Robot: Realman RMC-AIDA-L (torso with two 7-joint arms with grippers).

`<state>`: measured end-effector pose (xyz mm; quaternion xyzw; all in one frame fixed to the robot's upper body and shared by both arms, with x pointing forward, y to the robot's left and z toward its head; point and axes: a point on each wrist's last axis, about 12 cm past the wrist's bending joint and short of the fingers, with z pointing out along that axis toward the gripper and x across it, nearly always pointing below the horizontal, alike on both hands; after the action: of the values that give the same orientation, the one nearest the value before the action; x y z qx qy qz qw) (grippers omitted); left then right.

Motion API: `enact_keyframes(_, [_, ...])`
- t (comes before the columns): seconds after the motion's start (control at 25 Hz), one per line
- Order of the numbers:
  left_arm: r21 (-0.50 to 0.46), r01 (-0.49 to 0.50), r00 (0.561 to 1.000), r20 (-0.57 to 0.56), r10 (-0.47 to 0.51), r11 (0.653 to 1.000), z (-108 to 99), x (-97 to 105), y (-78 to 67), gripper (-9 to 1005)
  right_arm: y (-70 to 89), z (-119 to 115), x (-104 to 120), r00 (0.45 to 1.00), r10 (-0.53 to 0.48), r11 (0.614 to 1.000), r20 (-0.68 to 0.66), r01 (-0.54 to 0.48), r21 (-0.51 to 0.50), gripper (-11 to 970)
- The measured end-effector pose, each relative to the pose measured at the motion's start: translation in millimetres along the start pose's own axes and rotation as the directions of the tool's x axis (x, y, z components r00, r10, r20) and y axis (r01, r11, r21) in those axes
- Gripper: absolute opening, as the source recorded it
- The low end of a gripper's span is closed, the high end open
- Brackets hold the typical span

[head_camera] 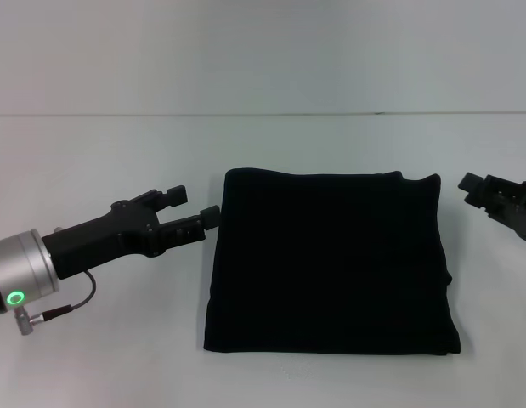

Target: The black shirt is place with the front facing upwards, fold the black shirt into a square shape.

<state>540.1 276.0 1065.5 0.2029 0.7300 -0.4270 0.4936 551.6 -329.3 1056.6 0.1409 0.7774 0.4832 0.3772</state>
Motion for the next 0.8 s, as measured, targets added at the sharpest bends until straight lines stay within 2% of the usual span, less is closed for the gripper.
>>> enact_keyframes(0.48, [0.001, 0.0, 1.0, 0.001, 0.0, 1.0, 1, -1, 0.1, 946, 6.9, 36, 5, 0.996, -0.039, 0.997, -0.082, 0.045, 0.07, 405])
enact_keyframes(0.8, [0.002, -0.002, 1.0, 0.003, 0.002, 1.0, 2, -2, 0.2, 946, 11.0, 45, 2, 0.993, -0.074, 0.994, -0.095, 0.082, 0.079, 303])
